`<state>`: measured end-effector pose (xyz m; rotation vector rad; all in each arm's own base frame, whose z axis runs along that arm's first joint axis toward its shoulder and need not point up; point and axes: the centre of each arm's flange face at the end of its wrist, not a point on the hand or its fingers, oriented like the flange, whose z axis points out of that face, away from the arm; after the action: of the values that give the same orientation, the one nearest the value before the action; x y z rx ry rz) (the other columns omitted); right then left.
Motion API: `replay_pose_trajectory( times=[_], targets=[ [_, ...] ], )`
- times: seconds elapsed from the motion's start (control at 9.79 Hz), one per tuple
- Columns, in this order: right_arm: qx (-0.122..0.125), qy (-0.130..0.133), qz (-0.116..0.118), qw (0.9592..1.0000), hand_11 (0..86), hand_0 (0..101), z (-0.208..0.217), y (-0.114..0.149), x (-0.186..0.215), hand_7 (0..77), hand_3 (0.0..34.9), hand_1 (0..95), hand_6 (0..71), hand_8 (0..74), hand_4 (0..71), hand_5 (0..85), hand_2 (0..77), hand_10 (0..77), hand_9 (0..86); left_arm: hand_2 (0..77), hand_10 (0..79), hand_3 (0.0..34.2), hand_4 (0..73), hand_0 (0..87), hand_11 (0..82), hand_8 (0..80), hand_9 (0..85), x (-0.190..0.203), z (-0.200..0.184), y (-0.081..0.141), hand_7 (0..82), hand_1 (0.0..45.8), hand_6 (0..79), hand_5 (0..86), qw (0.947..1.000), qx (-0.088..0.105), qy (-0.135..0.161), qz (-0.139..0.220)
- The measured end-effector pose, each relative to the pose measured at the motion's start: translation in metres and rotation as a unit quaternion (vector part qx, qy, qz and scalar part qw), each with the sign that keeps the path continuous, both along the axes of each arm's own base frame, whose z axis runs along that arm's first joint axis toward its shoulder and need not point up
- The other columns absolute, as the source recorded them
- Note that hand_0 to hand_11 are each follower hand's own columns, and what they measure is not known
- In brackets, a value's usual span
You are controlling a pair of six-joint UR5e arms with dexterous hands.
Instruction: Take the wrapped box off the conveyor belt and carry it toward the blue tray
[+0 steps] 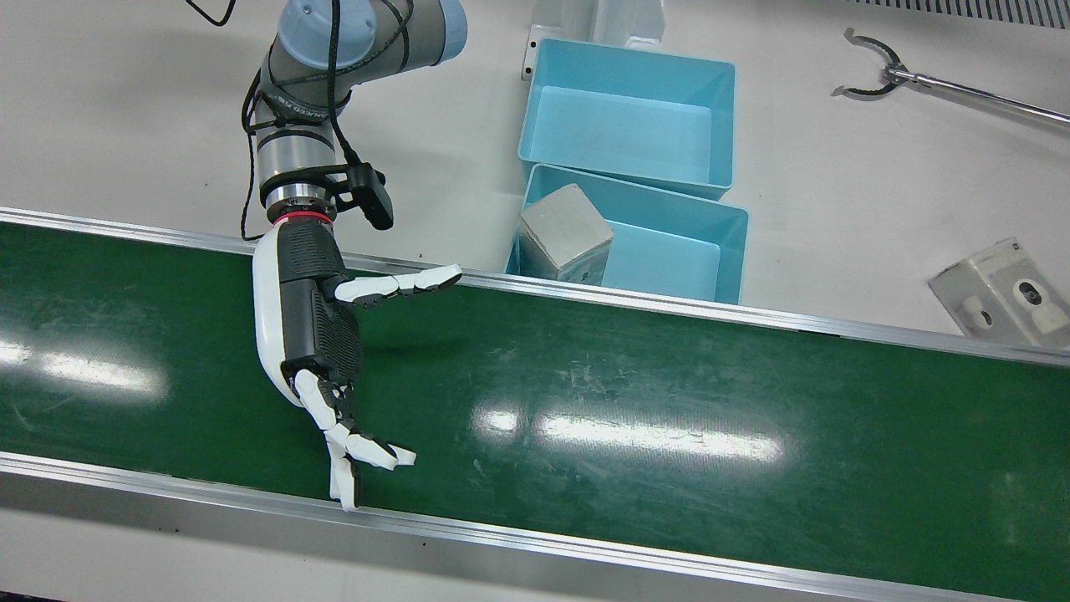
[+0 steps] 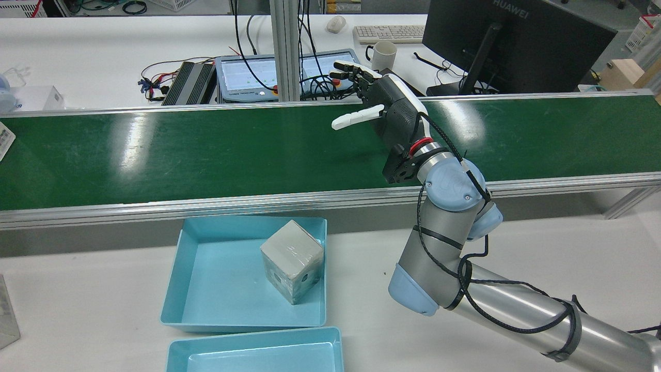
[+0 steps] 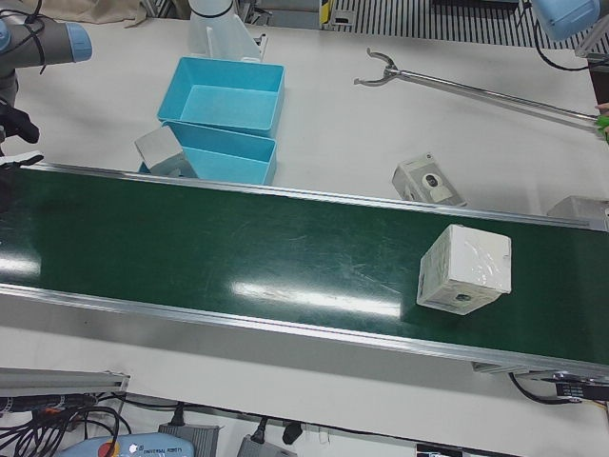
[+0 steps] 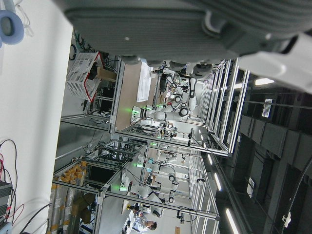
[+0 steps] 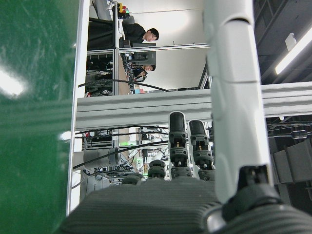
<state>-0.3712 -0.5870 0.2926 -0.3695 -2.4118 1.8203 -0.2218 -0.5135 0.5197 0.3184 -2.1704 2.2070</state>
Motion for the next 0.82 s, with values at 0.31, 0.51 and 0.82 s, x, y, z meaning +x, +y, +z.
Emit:
replay_pose_trajectory(
  times=[0.31, 0.51, 0.82],
  targets=[
    [0.002, -0.002, 0.002, 1.0, 1.1, 53, -0.011, -0.008, -0.004, 26.7, 0.0, 16.9, 11.4, 3.8, 16.4, 18.5, 7.6, 0.0, 6.0, 1.1, 0.5, 0.0, 0.0, 0.0, 0.5, 1.1, 0.5, 0.0, 0.0, 0.0, 0.5, 0.0, 0.5, 1.1, 1.0, 0.0, 0.0, 0.0],
    [0.003, -0.003, 0.003, 1.0, 1.1, 50, -0.014, -0.009, -0.005, 26.7, 0.0, 14.2, 11.4, 2.7, 16.9, 18.5, 3.8, 0.0, 6.0, 0.5, 0.5, 0.0, 0.0, 0.0, 0.5, 1.1, 0.5, 0.0, 0.0, 0.0, 0.5, 0.0, 0.5, 1.1, 1.0, 0.0, 0.0, 0.0],
    [0.002, -0.003, 0.002, 1.0, 1.1, 50, -0.013, -0.008, -0.006, 24.0, 0.0, 14.2, 10.4, 2.7, 15.3, 18.0, 1.6, 0.0, 4.4, 0.5, 0.5, 0.0, 0.0, 0.0, 0.5, 1.1, 0.5, 0.0, 0.0, 0.0, 0.5, 0.0, 0.5, 1.1, 1.0, 0.0, 0.0, 0.0]
  ],
)
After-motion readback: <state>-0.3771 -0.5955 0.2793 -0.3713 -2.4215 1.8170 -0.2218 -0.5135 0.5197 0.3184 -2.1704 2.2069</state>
